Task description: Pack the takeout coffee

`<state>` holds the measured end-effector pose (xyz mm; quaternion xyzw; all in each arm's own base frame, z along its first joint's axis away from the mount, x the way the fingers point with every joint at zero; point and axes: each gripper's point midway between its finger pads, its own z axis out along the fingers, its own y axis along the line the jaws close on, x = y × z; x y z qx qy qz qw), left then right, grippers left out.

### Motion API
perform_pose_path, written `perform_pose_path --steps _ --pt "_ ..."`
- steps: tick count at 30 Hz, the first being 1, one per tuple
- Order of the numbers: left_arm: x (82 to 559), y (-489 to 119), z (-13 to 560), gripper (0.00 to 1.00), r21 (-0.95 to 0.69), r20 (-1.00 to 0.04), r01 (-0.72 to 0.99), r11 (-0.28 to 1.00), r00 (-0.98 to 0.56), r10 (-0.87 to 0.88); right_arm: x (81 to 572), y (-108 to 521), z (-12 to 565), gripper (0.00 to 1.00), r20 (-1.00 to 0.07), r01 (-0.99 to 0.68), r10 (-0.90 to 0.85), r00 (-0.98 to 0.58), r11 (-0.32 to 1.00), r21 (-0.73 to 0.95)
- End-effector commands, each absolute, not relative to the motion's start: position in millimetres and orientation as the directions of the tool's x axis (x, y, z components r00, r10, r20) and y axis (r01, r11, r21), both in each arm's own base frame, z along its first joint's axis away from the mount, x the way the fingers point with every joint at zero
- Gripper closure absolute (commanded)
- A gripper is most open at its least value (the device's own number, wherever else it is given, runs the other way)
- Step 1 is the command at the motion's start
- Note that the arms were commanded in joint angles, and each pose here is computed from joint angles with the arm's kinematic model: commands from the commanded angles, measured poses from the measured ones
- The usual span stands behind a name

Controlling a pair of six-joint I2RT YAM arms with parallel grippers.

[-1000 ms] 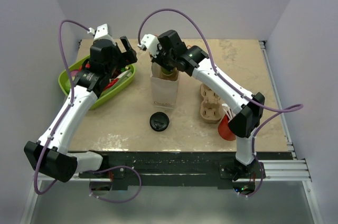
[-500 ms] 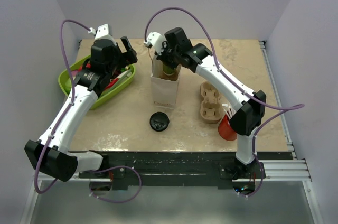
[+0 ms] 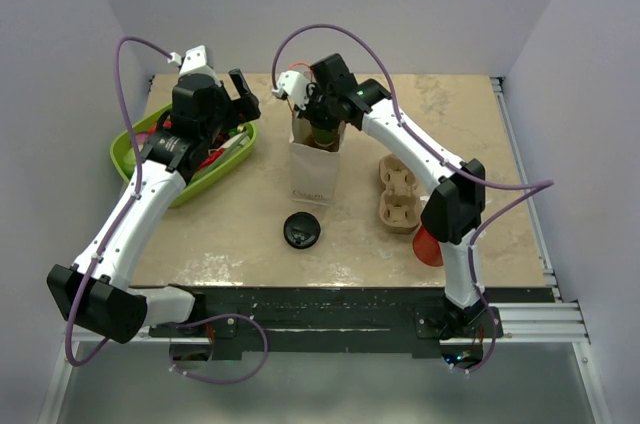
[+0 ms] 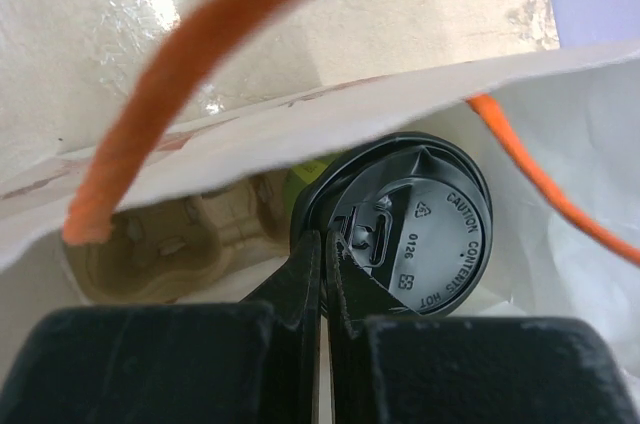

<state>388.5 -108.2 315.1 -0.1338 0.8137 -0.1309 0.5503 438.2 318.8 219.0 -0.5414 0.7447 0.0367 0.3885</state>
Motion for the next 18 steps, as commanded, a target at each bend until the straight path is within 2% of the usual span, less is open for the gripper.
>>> perform_pose_path --steps 1,18 --pt "393.0 -105.2 319.5 0.00 -0.348 -0.875 -0.069 0.935 -0.334 -0.350 443.3 323.2 243.8 1.00 -0.627 -0.825 -0.778 -0.030 0.374 -0.424" --pt "393.6 -103.1 317.1 0.00 -0.338 -0.878 -0.077 0.938 -0.334 -0.344 446.3 322.9 226.3 1.00 -0.615 -0.841 -0.788 -0.016 0.343 -0.418"
